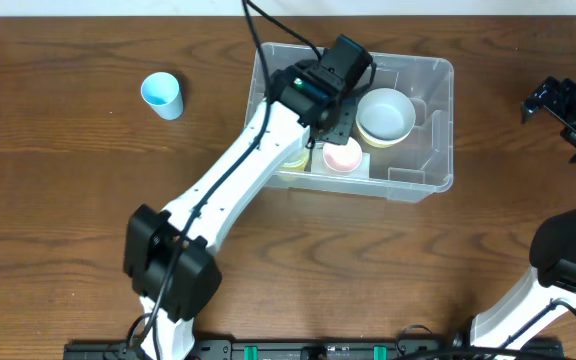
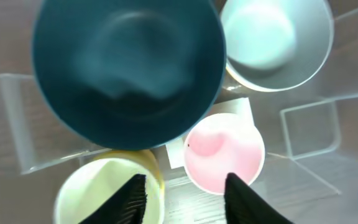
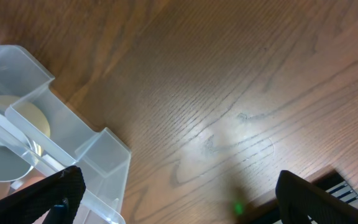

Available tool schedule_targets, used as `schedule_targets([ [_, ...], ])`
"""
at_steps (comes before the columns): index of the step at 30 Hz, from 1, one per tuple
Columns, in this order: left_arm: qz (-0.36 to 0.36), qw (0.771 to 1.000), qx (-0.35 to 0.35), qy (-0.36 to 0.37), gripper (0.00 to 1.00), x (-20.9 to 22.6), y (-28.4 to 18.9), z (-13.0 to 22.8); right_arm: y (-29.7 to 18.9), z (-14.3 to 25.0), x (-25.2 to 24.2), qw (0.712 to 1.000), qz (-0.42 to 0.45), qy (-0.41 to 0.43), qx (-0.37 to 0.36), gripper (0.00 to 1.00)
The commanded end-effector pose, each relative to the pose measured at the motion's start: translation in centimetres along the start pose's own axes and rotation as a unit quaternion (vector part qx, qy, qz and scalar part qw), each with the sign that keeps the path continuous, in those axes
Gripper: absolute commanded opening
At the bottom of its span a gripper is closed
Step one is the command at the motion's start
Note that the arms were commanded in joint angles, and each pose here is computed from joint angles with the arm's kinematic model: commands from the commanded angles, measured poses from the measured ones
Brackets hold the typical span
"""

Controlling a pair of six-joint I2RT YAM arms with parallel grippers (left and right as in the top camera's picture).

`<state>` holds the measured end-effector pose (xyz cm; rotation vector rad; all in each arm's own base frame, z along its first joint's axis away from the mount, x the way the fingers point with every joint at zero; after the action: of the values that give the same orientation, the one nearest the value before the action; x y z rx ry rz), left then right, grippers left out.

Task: Pack container
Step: 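Carry the pink cup right and set it in the container's front middle, then move the left gripper left and grasp the light-blue cup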

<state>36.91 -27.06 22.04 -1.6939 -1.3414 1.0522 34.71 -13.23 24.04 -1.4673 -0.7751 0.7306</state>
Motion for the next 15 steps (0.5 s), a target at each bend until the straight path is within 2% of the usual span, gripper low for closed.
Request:
schedule_targets([
  [1,0.010,0.999,-0.034,-0.005,0.44,0.4,-2.7,-1.3,-0.2,0.1,-0.1,1.000,0.001,0.010,-0.003,0.99],
  [3,0.009,0.998,-0.068,-0.017,0.48,1.3,-4.7,-2.4,-0.2,0.1,-0.1,1.000,0.001,0.010,-0.003,0.99],
  [5,-0.009,0.994,-0.104,-0.035,0.59,3.1,-6.6,-3.6,-0.2,0.1,-0.1,1.000,0.001,0.010,-0.003,0.99],
  [8,-0.048,0.985,-0.141,-0.087,0.61,7.3,-8.9,-5.2,-0.2,0.1,-0.1,1.000,0.001,0.010,-0.003,0.99],
  [9,-0.056,0.982,-0.144,-0.106,0.62,8.9,-9.3,-5.5,-0.2,0.1,-0.1,1.000,0.001,0.010,-0.003,0.99],
  [11,-0.082,0.974,-0.142,-0.157,0.71,12.7,-9.5,-6.1,-0.2,0.1,-0.1,1.000,0.001,0.010,-0.003,0.99],
  [15,-0.123,0.954,-0.124,-0.242,0.77,19.7,-8.6,-6.6,-0.2,0.1,-0.1,1.000,0.001,0.010,-0.004,0.99],
])
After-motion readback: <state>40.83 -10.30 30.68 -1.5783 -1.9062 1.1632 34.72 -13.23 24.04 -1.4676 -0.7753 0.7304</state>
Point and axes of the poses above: each gripper's point midway between its finger pads, its own y axis out along the fingers, its own x axis along the line the jaws close on, z = x × y, the point moved 4 cm from there along -y, back along the fingers, and after that the axes turned 13 degrees about -y, right-handed, at the moved point
